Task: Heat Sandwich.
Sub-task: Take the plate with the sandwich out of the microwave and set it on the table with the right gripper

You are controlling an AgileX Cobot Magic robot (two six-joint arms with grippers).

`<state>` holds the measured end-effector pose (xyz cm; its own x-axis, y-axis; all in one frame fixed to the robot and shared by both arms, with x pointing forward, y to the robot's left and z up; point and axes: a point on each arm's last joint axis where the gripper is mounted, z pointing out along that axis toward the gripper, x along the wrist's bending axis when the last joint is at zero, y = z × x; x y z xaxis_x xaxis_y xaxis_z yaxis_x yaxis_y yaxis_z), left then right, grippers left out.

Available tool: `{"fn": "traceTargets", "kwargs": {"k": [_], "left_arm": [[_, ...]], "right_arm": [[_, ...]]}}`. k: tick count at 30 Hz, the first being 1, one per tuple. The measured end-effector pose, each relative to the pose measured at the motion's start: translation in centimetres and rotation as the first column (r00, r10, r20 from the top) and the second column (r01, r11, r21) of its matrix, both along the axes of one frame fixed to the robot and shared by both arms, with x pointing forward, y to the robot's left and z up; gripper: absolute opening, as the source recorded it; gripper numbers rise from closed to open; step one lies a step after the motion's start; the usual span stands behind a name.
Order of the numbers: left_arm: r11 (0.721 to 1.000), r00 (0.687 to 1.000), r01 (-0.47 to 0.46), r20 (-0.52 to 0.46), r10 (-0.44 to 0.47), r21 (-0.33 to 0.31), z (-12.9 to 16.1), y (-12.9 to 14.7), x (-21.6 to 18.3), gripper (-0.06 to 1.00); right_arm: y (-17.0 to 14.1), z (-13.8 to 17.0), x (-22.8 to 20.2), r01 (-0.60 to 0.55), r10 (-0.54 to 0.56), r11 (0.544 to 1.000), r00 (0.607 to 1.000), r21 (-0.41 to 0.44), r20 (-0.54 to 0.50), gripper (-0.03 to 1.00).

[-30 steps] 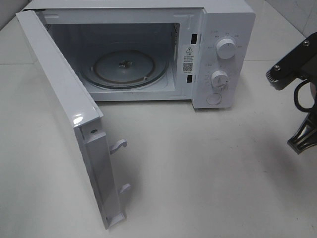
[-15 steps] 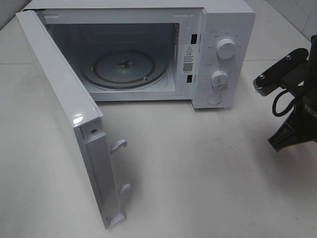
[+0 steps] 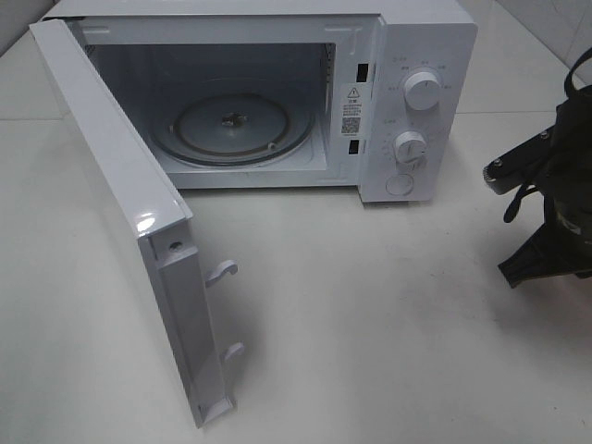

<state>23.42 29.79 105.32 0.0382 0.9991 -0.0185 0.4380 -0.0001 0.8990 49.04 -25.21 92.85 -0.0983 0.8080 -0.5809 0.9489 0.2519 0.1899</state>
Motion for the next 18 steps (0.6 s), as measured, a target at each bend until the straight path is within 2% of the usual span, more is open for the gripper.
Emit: {"fn": "traceTargets", "kwargs": {"k": [9,18], "left_arm": [[1.0,1.0,0.0,0.0,0.0,0.0,0.0,0.0,0.0,0.99],[1.0,1.0,0.0,0.0,0.0,0.0,0.0,0.0,0.0,0.99]], "right_arm": [[-0.1,-2.8,1.0,0.024,-0.024,1.0,1.0,-0.009,0.001,0.11],[0.4,-5.4,1.3,0.033,-0.033,0.999,0.999,0.025,-0.029,0.11]]}}
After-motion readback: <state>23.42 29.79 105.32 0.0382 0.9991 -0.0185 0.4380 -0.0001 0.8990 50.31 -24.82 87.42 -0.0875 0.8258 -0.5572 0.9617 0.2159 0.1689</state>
